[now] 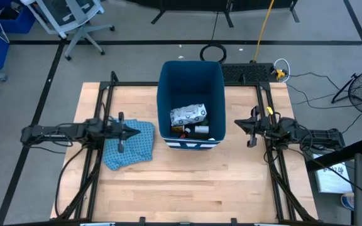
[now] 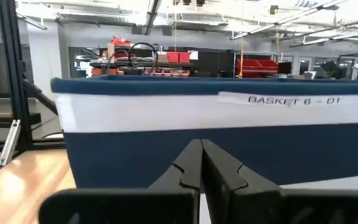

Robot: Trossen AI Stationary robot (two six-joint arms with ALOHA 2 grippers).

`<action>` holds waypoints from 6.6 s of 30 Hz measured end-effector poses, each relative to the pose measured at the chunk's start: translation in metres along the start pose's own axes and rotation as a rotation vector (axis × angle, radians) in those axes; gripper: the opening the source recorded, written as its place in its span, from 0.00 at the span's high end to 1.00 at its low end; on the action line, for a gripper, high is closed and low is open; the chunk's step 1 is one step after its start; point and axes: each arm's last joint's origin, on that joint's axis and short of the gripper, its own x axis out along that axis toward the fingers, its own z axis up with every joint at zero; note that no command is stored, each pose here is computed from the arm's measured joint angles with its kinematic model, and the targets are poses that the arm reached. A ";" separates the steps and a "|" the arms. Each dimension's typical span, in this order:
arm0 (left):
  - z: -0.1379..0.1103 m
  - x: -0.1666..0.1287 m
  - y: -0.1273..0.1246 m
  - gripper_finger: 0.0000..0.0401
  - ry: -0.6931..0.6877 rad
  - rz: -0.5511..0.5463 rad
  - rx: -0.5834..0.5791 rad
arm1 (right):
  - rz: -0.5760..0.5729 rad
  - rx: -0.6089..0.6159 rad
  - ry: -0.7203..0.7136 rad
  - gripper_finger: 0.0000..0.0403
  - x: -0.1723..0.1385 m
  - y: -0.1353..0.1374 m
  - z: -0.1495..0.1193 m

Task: Pick & place medical supplies in basket/bin
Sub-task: Return to Home Position

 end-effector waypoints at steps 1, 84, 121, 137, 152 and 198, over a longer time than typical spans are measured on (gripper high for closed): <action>-0.001 0.001 0.000 1.00 0.009 0.004 0.000 | 0.001 0.002 0.002 1.00 0.000 0.000 0.000; 0.013 -0.012 -0.009 0.91 -0.186 -0.121 0.032 | 0.028 -0.020 -0.048 1.00 0.000 0.001 0.005; 0.013 -0.012 -0.009 0.91 -0.187 -0.122 0.033 | 0.028 -0.020 -0.048 1.00 0.000 0.001 0.005; 0.013 -0.012 -0.009 0.91 -0.186 -0.122 0.033 | 0.028 -0.020 -0.048 1.00 0.000 0.001 0.005; 0.013 -0.012 -0.009 0.91 -0.186 -0.122 0.033 | 0.028 -0.020 -0.048 1.00 0.000 0.001 0.005; 0.013 -0.012 -0.009 0.91 -0.186 -0.122 0.033 | 0.028 -0.020 -0.048 1.00 0.000 0.001 0.005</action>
